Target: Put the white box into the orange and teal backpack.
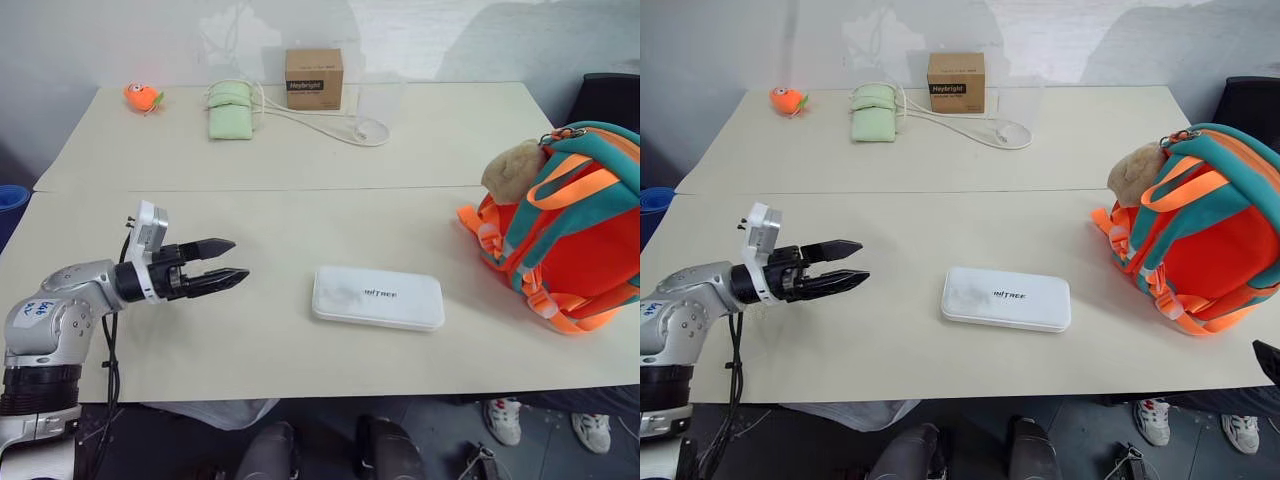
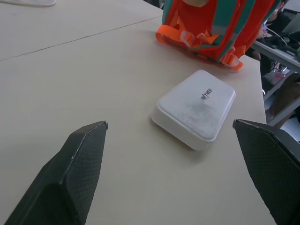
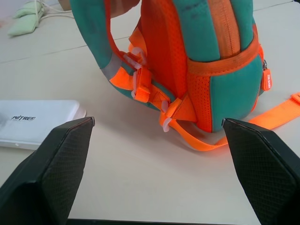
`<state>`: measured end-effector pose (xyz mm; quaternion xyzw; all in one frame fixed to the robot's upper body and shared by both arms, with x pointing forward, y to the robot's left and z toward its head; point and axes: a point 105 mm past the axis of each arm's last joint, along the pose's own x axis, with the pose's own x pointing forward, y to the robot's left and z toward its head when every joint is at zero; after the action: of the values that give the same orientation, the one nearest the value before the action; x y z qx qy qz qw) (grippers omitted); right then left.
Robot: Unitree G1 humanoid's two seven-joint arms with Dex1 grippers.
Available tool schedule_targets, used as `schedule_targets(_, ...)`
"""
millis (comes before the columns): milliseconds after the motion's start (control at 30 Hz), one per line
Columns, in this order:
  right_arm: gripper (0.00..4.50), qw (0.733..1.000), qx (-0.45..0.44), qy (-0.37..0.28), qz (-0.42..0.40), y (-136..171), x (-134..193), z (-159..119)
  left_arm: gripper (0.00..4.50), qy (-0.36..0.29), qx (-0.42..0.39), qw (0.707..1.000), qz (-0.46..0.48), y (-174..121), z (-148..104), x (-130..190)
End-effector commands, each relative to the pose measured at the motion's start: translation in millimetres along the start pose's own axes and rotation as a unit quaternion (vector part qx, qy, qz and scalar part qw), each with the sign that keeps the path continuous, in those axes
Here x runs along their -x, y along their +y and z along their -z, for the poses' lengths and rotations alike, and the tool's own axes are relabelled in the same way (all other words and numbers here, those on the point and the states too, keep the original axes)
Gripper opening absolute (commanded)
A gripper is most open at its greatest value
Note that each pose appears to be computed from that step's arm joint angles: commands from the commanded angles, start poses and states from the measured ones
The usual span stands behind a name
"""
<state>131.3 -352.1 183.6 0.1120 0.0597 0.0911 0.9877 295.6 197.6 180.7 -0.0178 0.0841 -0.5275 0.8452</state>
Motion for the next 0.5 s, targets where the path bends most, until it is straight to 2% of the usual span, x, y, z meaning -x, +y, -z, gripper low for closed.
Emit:
schedule_targets(33,4.46,1.0,0.014,-0.005,-0.004,5,0,-5,4.5,0.018,-0.033,0.999,-0.003,-1,0,3)
schedule_targets(500,4.46,1.0,0.022,0.0,-0.001,9,-11,-4,4.5,0.032,-0.045,0.998,-0.017,5,1,0)
